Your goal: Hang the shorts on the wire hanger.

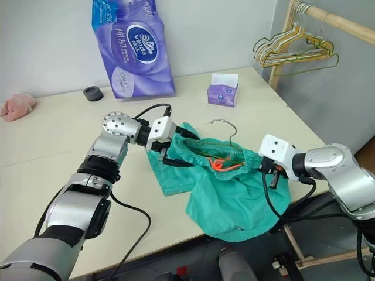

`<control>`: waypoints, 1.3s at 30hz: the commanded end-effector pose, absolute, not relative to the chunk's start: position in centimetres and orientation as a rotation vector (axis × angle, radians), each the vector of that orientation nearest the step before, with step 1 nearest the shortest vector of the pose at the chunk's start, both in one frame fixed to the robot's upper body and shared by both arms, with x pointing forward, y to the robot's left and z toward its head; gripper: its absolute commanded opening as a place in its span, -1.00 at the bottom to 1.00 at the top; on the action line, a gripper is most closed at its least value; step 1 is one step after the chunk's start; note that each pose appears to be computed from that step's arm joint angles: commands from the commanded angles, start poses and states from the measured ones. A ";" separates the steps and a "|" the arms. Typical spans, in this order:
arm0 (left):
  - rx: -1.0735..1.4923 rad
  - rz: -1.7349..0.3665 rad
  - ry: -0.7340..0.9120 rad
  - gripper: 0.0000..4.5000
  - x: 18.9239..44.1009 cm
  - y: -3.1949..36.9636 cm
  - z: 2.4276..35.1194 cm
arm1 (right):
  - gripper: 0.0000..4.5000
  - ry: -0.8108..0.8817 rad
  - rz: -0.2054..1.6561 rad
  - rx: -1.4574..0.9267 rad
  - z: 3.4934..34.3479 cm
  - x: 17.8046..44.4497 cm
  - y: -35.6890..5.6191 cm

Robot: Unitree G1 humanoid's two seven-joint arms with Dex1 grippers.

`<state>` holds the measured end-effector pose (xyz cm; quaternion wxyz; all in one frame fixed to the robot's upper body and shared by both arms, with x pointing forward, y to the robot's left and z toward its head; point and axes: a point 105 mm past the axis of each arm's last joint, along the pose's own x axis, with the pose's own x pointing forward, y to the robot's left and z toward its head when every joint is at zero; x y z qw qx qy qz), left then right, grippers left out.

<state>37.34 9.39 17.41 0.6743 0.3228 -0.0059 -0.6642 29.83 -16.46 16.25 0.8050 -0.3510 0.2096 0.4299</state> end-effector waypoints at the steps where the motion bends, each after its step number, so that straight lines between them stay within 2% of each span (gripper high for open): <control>1: 0.711 -1.343 -0.124 0.99 39.1 10.2 21.1 | -1.00 0.410 0.906 -0.776 17.3 29.9 -16.3; 6: 0.810 -1.221 -0.049 0.99 40.3 13.6 21.6 | -1.00 0.413 0.901 -0.776 17.3 29.8 -16.5; 11: 0.927 -1.246 0.090 0.99 40.0 15.7 19.5 | -1.00 0.413 0.898 -0.778 17.4 29.9 -16.6; 15: 0.930 -1.305 0.131 0.99 39.6 15.3 18.5 | -1.00 0.407 0.899 -0.781 17.6 29.9 -16.5; 29: 0.878 -1.333 0.100 0.99 40.0 11.9 16.2 | -1.00 0.373 0.909 -0.799 18.3 29.8 -15.7; 39: 0.841 -1.257 0.119 0.99 40.6 13.4 17.2 | -1.00 0.376 0.902 -0.795 18.2 29.8 -15.8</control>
